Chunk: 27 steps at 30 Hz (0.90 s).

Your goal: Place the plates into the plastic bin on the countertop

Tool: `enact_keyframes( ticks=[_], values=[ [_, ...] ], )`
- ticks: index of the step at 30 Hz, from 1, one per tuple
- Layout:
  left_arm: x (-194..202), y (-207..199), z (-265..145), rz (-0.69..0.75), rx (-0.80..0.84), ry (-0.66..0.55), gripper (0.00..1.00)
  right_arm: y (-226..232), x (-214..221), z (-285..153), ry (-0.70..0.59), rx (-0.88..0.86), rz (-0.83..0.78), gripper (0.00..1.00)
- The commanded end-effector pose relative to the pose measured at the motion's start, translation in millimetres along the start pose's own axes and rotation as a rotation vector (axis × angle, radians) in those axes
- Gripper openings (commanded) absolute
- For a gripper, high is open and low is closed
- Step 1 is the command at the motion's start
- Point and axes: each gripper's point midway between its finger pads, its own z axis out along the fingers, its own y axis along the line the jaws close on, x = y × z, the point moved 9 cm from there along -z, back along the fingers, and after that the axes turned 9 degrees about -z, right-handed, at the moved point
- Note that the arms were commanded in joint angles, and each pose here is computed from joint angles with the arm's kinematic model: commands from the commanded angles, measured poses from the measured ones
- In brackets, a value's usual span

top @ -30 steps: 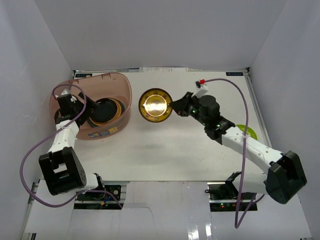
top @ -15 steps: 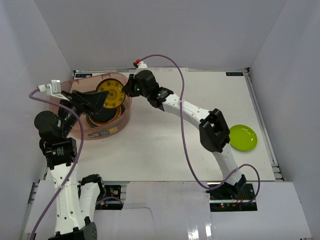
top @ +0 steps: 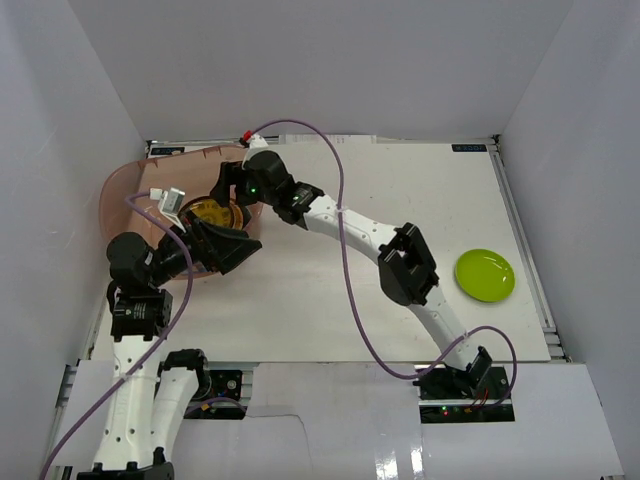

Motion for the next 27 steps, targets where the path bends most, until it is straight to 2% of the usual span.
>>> enact_keyframes(
  ticks=[1,2,3,5,6,8,9,10,11,12,13,15,19,23,27],
  values=[
    [6.1,-3.9,-0.9,0.053,0.04,0.034,0.98,0.3,-85.5,-70.8,-0.165,0.037,-0.016,0.8],
    [10.2,-6.4,1.2,0.055,0.064,0.061,0.98,-1.2,-94.1,-84.7,-0.217,0.049,-0.029,0.79],
    [11.6,-6.2,2.0,0.072,0.074,0.072,0.98,-7.5,-86.0,-117.5,-0.208,0.086,-0.032,0.79],
    [17.7,-7.4,4.3,0.08,0.106,0.112,0.98,-35.2,-80.6,-153.2,-0.245,0.209,-0.023,0.77],
    [21.3,-5.9,5.4,0.09,0.12,0.135,0.98,-65.5,-59.2,-192.4,-0.221,0.321,0.019,0.76],
    [33.4,-3.9,6.8,0.09,0.159,0.192,0.98,-107.7,-29.2,-238.5,-0.226,0.495,0.119,0.7],
    [37.8,-2.3,7.1,0.09,0.17,0.211,0.98,-134.4,-37.7,-289.3,-0.342,0.576,0.246,0.7],
    [44.7,-1.9,7.9,0.105,0.196,0.241,0.98,-167.7,29.0,-314.2,-0.247,0.693,0.323,0.69],
    [52.4,3.0,8.2,0.096,0.205,0.269,0.98,-183.3,52.7,-338.3,-0.252,0.774,0.374,0.7],
    [57.8,5.2,8.0,0.095,0.219,0.292,0.98,-194.1,54.5,-381.0,-0.374,0.862,0.424,0.7],
    [66.5,8.5,8.6,0.1,0.241,0.327,0.98,-209.2,97.1,-403.8,-0.349,1.008,0.45,0.71],
    [75.4,11.1,9.0,0.106,0.256,0.351,0.98,-217.8,120.3,-452.3,-0.435,1.259,0.476,0.74],
    [90.2,16.9,8.8,0.12,0.259,0.384,0.98,-230.6,169.0,-498.9,-0.448,1.551,0.565,0.85],
    [89.1,7.8,6.2,0.173,0.292,0.381,0.98,-240.5,188.9,-515.1,-0.479,1.662,0.655,0.86],
    [93.2,9.2,4.7,0.172,0.264,0.385,0.98,-251.4,202.0,-515.3,-0.383,1.68,0.774,0.85]
  ],
)
